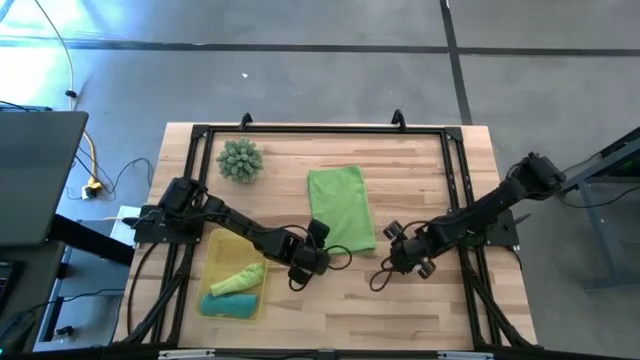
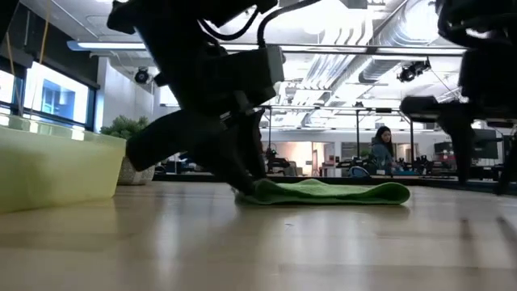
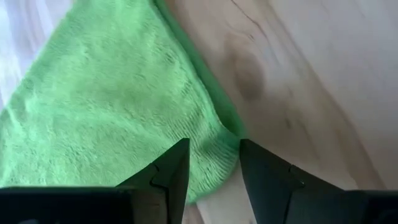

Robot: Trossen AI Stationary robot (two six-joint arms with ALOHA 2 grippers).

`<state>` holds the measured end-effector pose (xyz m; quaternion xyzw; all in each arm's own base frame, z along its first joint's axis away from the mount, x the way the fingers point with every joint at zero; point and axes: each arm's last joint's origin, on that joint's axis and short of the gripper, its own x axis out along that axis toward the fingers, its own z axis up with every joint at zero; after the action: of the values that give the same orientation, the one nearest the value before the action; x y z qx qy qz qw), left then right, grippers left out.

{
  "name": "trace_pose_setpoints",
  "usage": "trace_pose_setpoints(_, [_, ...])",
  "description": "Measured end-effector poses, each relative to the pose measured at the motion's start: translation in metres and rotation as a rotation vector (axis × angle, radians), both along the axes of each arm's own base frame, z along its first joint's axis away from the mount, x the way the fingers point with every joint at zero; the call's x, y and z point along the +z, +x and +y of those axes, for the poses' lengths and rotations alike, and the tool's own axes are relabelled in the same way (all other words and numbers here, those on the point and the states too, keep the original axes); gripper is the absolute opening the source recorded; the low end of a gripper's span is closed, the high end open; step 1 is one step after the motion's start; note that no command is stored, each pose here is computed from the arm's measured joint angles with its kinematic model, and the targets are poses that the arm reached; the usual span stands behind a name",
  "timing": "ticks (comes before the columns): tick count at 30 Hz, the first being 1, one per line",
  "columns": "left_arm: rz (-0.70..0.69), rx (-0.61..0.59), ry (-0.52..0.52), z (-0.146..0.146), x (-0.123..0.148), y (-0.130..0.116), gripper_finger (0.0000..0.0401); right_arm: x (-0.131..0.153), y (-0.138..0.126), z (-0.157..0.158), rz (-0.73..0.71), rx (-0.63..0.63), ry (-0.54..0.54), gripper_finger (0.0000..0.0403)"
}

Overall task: Roll microfiber towels into tight, uniform cylinder then place into a basket
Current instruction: Fold the green towel, then roll the green towel

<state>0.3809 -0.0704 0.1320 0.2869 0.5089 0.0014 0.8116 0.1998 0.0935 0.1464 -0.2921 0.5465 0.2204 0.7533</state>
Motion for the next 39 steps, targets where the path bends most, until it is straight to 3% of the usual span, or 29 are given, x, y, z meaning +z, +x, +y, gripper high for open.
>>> trace_pose_setpoints(6, [0.005,-0.012,-0.1,0.009,-0.001,0.003,0.0131,0.013,0.004,-0.009,-0.13,-0.069,-0.081,0.0117])
trace_pose_setpoints(12, [0.027,-0.01,-0.312,0.009,-0.006,0.006,0.0131,0.008,0.013,-0.013,-0.126,-0.022,-0.019,0.0116])
trace_pose_setpoints(20, [0.027,-0.002,-0.317,0.009,-0.006,0.005,0.0131,-0.007,0.031,-0.009,-0.166,0.079,-0.023,0.0126])
trace_pose_setpoints(28, [0.024,0.04,-0.341,0.009,-0.007,0.005,0.0131,-0.01,0.035,-0.008,-0.185,0.081,-0.017,0.0152])
trace_pose_setpoints(39, [0.017,0.103,-0.375,0.009,-0.008,0.005,0.0131,-0.02,0.032,-0.012,-0.203,0.054,0.006,0.0153])
